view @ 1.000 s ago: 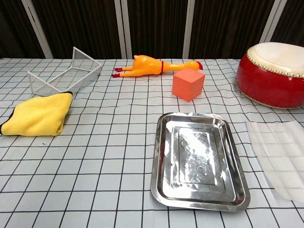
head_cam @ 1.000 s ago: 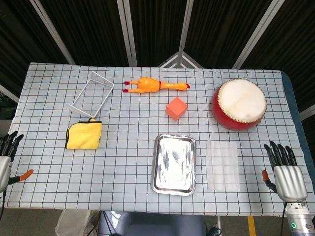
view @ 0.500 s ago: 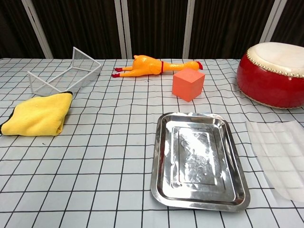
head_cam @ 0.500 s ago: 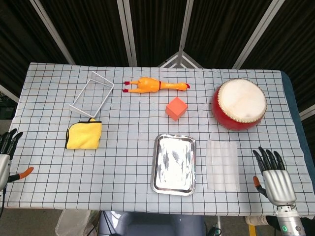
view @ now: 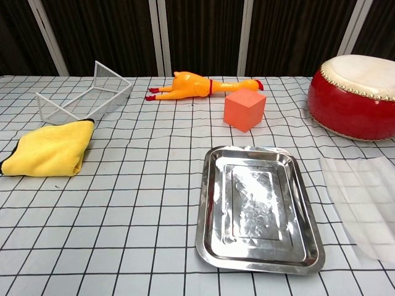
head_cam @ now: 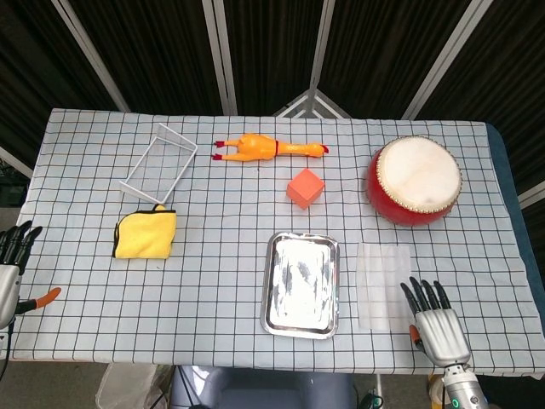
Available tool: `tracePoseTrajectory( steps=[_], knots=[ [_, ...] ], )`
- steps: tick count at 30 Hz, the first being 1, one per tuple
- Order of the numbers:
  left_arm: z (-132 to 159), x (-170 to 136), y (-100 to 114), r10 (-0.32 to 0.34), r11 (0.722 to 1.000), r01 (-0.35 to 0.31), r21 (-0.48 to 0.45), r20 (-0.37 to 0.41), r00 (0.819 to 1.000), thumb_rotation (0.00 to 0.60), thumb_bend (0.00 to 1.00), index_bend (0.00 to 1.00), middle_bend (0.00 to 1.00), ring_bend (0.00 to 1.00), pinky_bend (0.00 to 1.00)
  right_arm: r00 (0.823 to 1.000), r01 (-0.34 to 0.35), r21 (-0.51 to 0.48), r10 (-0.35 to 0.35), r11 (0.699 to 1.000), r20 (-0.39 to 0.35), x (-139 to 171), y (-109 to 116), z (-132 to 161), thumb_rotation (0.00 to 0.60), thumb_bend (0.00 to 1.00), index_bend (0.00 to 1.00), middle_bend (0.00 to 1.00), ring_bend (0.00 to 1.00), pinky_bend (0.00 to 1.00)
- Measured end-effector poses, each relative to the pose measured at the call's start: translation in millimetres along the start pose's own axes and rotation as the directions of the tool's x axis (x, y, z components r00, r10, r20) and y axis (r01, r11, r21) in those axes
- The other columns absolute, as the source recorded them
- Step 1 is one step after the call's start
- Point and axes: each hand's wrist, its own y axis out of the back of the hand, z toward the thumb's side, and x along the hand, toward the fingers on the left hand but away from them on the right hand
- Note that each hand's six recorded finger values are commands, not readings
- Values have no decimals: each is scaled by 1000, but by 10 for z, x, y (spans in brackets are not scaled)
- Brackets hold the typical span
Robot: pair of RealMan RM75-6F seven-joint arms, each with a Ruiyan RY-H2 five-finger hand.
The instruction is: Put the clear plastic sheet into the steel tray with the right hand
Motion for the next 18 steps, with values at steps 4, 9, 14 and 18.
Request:
tracePoseTrajectory(
  steps=[4, 9, 14, 18],
  knots=[
    [-3, 1, 2, 1, 1000, -1, -1, -1, 1000, 600, 0, 0, 0, 0, 0, 1000, -25, 24, 24, 999, 17, -11, -90, -31, 600, 480, 0, 0, 0, 0],
    [-10, -6, 1, 2, 1000, -2, -1, -5, 1000, 600, 0, 0, 0, 0, 0, 999, -28, 40, 27, 999, 23, -83, -151, -34, 600, 448, 0, 0, 0, 0],
    [-11, -3, -1, 4, 1000, -4, -1, -5, 1000, 600, 0, 0, 0, 0, 0, 999, -39, 65, 37, 997, 31, -139, -215, -65, 600, 411, 0, 0, 0, 0],
    [-7, -5, -3, 5, 1000, -5, 1, -4, 1000, 600, 0, 0, 0, 0, 0, 998, -52, 79, 49, 996, 37, -155, -249, -80, 600, 409, 0, 0, 0, 0]
  ],
)
